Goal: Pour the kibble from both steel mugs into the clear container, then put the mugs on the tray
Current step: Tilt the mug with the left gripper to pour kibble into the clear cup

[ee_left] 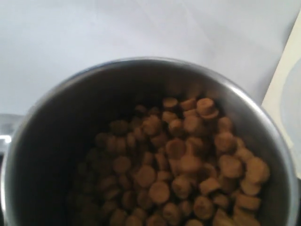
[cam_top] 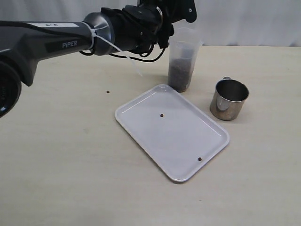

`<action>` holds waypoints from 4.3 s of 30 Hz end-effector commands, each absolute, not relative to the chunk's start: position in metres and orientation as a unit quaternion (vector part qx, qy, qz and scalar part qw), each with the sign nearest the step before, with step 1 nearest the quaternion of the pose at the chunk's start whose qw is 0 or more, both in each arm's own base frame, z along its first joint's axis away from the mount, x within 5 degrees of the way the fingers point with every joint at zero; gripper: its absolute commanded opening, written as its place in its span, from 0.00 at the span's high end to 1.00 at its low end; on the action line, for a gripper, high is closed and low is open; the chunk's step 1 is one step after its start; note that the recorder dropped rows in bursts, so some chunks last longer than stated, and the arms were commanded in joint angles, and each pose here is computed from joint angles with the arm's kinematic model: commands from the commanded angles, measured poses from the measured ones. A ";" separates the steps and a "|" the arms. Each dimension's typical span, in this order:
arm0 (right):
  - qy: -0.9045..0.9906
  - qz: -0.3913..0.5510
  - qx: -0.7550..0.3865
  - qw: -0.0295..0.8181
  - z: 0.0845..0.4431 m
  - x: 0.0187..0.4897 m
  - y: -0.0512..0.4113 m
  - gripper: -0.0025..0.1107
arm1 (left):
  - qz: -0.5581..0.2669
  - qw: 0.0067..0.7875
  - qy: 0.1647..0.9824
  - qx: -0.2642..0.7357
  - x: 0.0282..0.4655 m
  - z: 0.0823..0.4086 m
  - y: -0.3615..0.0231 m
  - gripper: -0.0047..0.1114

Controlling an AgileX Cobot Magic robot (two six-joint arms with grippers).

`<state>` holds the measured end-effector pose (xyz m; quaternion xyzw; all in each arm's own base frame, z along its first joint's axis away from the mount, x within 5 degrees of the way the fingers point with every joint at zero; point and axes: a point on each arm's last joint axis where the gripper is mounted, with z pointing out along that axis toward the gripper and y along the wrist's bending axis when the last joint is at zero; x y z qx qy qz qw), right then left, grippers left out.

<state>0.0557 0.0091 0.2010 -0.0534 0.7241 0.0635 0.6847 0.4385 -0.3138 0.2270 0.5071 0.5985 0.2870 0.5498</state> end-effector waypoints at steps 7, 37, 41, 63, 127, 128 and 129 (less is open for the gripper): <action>0.723 0.058 -0.060 0.686 0.200 0.056 0.009 0.94 | 0.318 0.549 0.560 0.533 0.434 0.232 -0.328 0.96; 0.723 0.058 -0.060 0.686 0.200 0.056 0.009 0.94 | 0.401 0.496 0.471 0.609 0.444 0.220 -0.336 0.96; 0.723 0.058 -0.060 0.686 0.200 0.056 0.009 0.94 | 0.420 0.482 0.451 0.623 0.444 0.220 -0.336 0.96; 0.723 0.058 -0.060 0.686 0.200 0.056 0.009 0.94 | 0.449 0.459 0.389 0.661 0.444 0.226 -0.341 0.96; 0.724 0.066 -0.054 0.685 0.200 0.056 0.009 0.94 | 0.547 0.361 0.194 0.730 0.438 0.241 -0.354 0.96; 0.724 0.066 -0.054 0.685 0.200 0.056 0.009 0.94 | 0.549 0.359 0.191 0.730 0.437 0.241 -0.356 0.96; 0.724 0.066 -0.054 0.685 0.200 0.056 0.009 0.94 | 0.553 0.355 0.190 0.730 0.436 0.241 -0.356 0.96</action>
